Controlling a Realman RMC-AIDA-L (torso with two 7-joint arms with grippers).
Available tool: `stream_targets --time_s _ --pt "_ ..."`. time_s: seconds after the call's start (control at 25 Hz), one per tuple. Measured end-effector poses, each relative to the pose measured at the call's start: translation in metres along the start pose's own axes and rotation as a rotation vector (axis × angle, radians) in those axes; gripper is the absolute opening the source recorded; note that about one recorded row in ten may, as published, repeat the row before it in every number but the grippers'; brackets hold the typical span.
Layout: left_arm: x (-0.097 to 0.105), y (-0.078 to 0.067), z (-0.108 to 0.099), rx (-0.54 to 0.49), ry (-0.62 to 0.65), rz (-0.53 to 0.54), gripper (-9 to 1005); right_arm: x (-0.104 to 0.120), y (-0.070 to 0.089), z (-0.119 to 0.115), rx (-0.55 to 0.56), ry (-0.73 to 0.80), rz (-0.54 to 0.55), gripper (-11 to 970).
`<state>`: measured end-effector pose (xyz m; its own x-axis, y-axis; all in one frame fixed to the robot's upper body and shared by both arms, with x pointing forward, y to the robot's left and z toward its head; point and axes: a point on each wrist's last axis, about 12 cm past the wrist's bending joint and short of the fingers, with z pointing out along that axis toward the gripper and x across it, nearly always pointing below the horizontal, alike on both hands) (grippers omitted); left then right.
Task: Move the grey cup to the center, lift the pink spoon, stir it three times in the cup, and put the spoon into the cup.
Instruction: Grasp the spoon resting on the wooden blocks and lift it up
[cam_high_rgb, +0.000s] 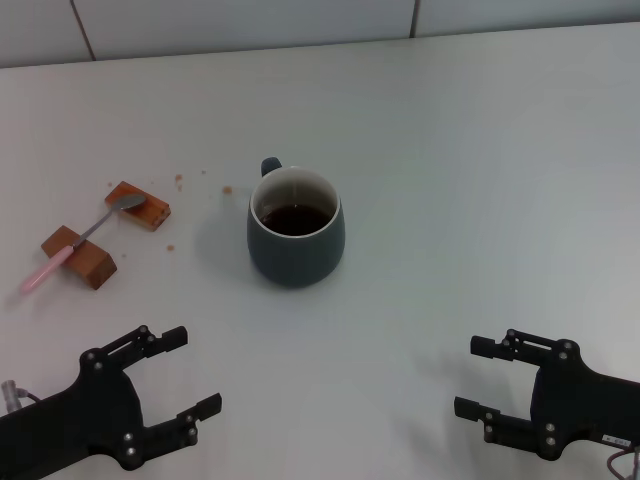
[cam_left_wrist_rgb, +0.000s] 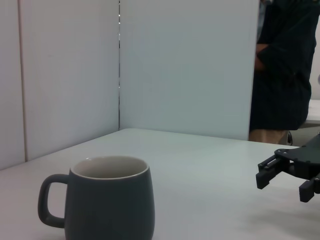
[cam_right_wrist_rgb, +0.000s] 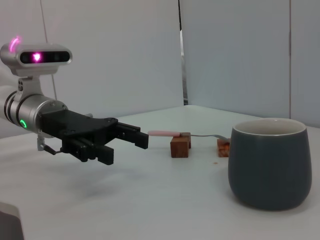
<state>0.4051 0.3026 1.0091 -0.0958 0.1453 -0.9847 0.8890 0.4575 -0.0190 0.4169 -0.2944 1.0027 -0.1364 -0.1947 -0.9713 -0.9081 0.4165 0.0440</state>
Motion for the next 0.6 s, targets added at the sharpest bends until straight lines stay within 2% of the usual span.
stream_targets --time_s 0.32,0.36,0.4,0.44,0.52,0.6 --pt "-0.004 -0.001 -0.001 -0.007 -0.048 -0.032 796 -0.001 -0.001 0.002 -0.006 -0.005 -0.003 705" --pt "-0.011 0.001 -0.004 -0.031 -0.111 -0.079 796 -0.001 -0.001 0.003 -0.006 -0.006 -0.003 705" --pt "-0.023 0.010 -0.009 -0.084 -0.218 -0.174 796 -0.002 -0.001 0.003 -0.008 -0.008 -0.003 705" --pt "-0.023 0.010 -0.009 -0.084 -0.218 -0.174 796 -0.002 -0.001 0.003 -0.008 -0.008 -0.003 705" --pt "-0.034 0.026 -0.018 -0.158 -0.327 -0.337 796 -0.002 0.000 0.004 -0.009 -0.010 -0.002 705" --pt "-0.043 0.047 -0.030 -0.203 -0.396 -0.586 796 -0.002 0.000 0.004 -0.010 -0.010 -0.001 705"
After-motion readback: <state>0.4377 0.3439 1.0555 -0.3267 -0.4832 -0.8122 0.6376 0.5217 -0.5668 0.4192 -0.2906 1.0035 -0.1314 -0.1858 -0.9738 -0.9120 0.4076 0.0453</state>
